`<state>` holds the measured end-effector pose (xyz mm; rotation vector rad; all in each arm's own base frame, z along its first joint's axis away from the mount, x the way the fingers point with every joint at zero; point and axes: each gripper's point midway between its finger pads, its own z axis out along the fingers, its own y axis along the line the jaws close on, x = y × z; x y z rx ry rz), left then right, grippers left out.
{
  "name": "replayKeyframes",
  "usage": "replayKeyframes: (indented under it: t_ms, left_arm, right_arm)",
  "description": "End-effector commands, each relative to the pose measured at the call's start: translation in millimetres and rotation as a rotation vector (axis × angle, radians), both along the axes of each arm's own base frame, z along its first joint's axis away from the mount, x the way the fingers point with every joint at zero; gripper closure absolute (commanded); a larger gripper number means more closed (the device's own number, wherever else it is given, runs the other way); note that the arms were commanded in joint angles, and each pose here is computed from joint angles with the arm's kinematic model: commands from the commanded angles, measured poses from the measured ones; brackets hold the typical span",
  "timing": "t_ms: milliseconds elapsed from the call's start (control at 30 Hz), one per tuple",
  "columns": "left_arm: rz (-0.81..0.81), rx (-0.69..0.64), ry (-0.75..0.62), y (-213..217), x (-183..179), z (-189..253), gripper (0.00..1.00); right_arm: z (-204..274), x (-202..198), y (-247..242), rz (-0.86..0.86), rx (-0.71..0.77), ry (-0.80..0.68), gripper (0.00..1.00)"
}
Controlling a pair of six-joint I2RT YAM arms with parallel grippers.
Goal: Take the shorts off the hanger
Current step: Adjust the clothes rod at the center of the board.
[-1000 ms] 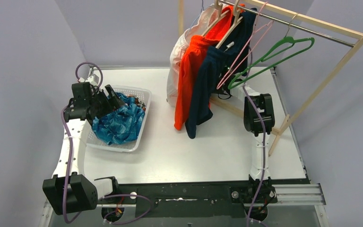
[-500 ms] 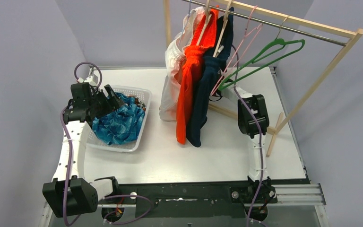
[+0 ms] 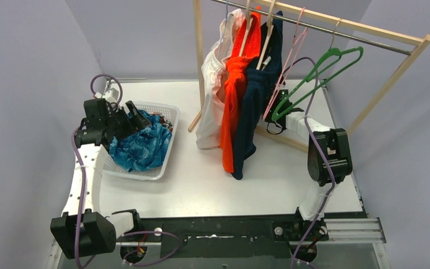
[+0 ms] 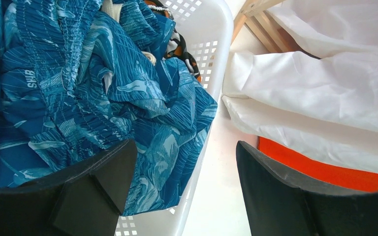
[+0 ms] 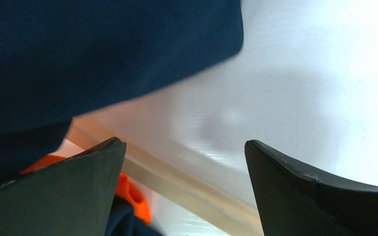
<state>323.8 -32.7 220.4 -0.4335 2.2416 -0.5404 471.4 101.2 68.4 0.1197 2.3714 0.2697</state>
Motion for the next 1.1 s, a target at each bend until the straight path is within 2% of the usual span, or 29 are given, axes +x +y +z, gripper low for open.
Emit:
replayKeyframes:
  t_ms: [0,133,300,400,767,933,1067]
  left_arm:
    - [-0.037,-0.007,-0.088,-4.5,7.3,29.2,0.26]
    - [-0.035,-0.009,-0.09,-4.7,6.7,28.9,0.26]
    - [-0.034,-0.019,-0.099,-6.4,5.8,28.9,0.26]
    - [-0.038,-0.021,-0.096,-7.1,4.6,27.8,0.25]
    - [-0.054,-0.046,-0.091,-12.2,4.5,23.1,0.25]
    - [-0.059,-0.059,-0.092,-14.6,4.2,23.8,0.25]
    - [-0.062,-0.066,-0.094,-15.9,3.2,25.1,0.25]
  right_arm:
    - [51.1,6.3,-8.6,-0.098,-0.014,-0.203,0.02]
    - [67.4,-15.4,-18.0,-0.161,0.007,-0.325,0.02]
    - [74.5,-56.1,-16.9,-0.189,-0.057,-0.38,0.02]
    - [69.9,-89.3,-22.1,-0.239,-0.108,-0.369,0.02]
    - [34.1,-212.5,-91.6,-0.641,-0.04,-0.242,0.02]
    - [28.9,-246.8,-113.8,-0.78,-0.023,-0.214,0.02]
    - [48.3,-257.3,-130.7,-0.856,-0.052,-0.214,0.02]
